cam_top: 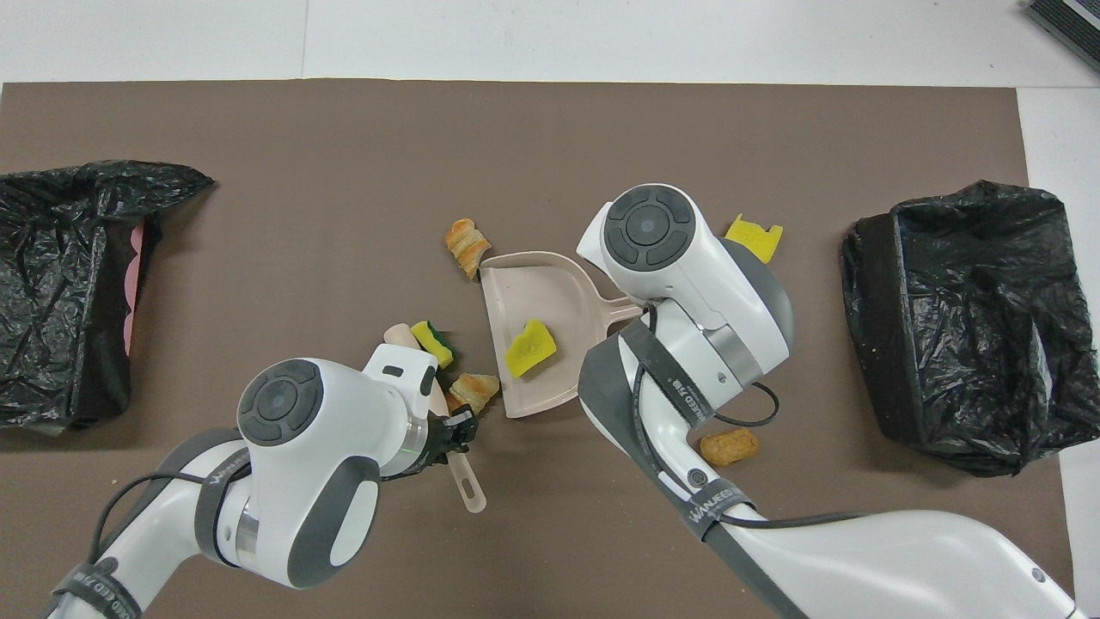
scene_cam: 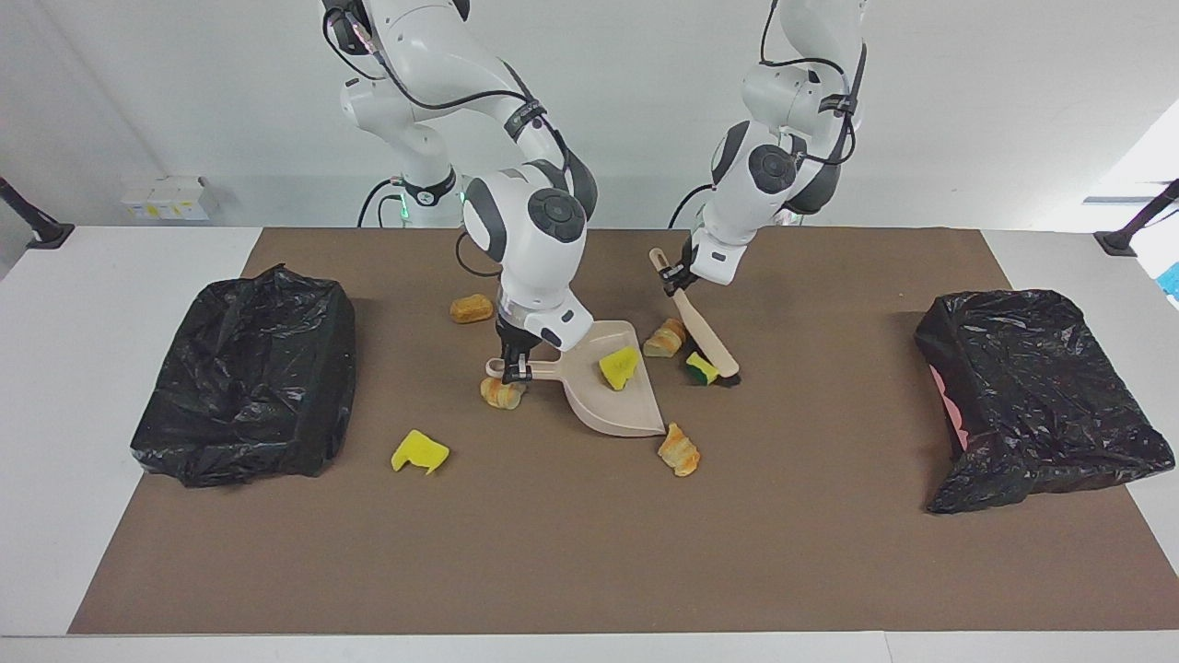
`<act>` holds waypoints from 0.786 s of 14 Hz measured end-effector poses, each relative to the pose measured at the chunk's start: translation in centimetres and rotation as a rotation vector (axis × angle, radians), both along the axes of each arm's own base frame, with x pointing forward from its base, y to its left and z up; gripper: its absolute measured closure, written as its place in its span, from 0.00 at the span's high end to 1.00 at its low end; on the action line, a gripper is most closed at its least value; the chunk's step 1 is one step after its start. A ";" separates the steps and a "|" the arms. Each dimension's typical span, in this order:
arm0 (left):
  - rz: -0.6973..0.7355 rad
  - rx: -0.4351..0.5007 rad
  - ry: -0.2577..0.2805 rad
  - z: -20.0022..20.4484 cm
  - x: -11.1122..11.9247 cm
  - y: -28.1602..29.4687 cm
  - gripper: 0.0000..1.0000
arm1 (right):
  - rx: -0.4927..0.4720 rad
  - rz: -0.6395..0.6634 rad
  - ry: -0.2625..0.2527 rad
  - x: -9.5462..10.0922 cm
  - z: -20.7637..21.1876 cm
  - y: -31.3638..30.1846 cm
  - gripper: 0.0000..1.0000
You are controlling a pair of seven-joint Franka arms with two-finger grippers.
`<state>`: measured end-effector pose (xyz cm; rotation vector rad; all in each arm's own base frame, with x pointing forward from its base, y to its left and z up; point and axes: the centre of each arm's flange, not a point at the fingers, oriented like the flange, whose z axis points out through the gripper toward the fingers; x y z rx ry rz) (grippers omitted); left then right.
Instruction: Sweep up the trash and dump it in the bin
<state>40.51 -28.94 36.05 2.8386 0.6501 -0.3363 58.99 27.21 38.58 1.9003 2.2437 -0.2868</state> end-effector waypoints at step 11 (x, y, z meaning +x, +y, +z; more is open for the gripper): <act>-0.139 -0.082 -0.098 3.2 2.0 -11.7 0.26 | 0.000 -0.005 0.000 0.0 0.0 -0.1 0.33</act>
